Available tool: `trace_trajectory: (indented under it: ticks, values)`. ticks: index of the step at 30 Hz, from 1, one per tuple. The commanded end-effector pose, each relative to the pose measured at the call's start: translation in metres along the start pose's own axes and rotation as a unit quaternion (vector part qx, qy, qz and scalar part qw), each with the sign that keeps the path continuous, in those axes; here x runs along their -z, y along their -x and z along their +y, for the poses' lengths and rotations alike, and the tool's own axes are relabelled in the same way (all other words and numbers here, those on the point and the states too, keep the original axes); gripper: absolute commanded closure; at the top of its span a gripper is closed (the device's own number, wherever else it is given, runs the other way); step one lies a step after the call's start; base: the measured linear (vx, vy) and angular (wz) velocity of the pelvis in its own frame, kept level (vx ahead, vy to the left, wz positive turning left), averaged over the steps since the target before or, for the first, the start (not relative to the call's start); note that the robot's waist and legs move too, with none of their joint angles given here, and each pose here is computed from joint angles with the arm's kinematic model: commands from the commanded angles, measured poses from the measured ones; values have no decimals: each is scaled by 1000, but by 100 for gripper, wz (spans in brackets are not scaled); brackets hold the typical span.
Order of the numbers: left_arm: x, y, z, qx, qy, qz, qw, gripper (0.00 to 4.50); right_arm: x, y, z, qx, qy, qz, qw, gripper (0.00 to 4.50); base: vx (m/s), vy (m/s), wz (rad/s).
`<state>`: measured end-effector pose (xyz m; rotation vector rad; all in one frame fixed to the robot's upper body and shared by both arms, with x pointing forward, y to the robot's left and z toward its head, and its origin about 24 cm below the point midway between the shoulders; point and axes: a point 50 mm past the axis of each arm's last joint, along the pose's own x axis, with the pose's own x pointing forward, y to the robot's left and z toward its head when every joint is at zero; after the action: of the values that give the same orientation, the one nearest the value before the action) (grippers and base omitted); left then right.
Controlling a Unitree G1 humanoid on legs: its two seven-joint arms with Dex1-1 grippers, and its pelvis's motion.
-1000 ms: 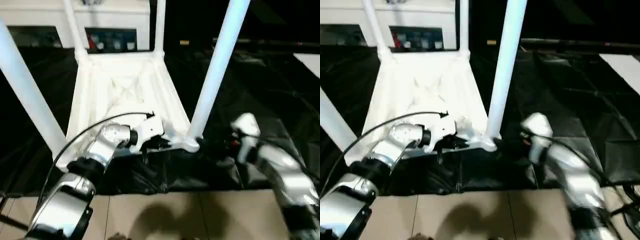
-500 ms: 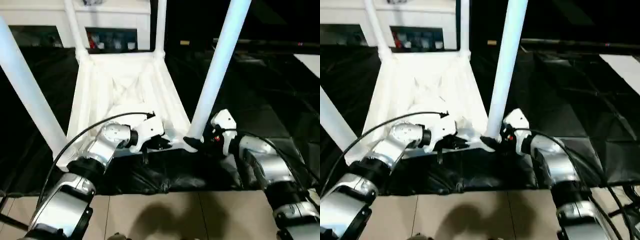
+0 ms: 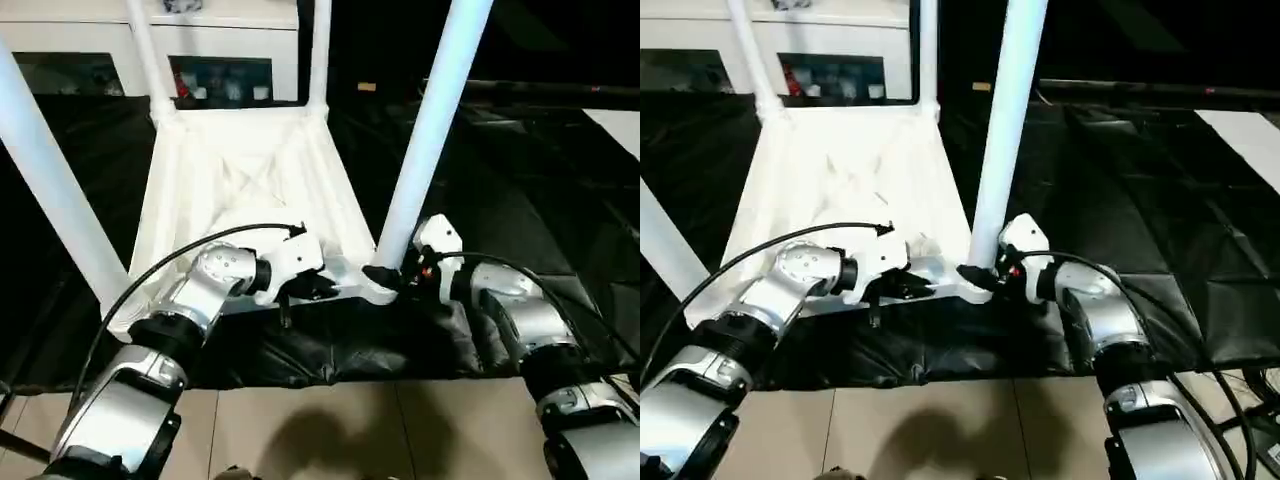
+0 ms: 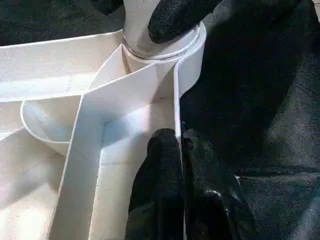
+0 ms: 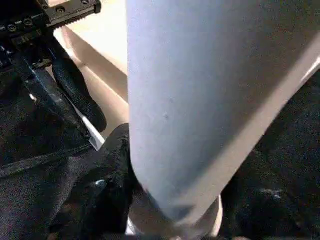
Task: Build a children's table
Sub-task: Rotate leg to tighten
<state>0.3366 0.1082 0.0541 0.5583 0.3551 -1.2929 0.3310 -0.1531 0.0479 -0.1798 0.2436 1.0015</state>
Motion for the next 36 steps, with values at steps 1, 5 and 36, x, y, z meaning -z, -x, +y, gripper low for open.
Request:
trace_trajectory:
  ticks: [1,5,36]
  values:
    - [-7,-4,5,-13,-7,10,1000,450,1,-7,8,-22,-2,1,1000,252,0,0,0]
    - [-15,-15,9,-64,13,3,998,450,12,-19,18,11,-40,-6,999,255,0,0,0]
    - [-17,-7,-1,19,-8,-34,999,450,11,-46,27,19,-55,13,998,140,0,0,0]
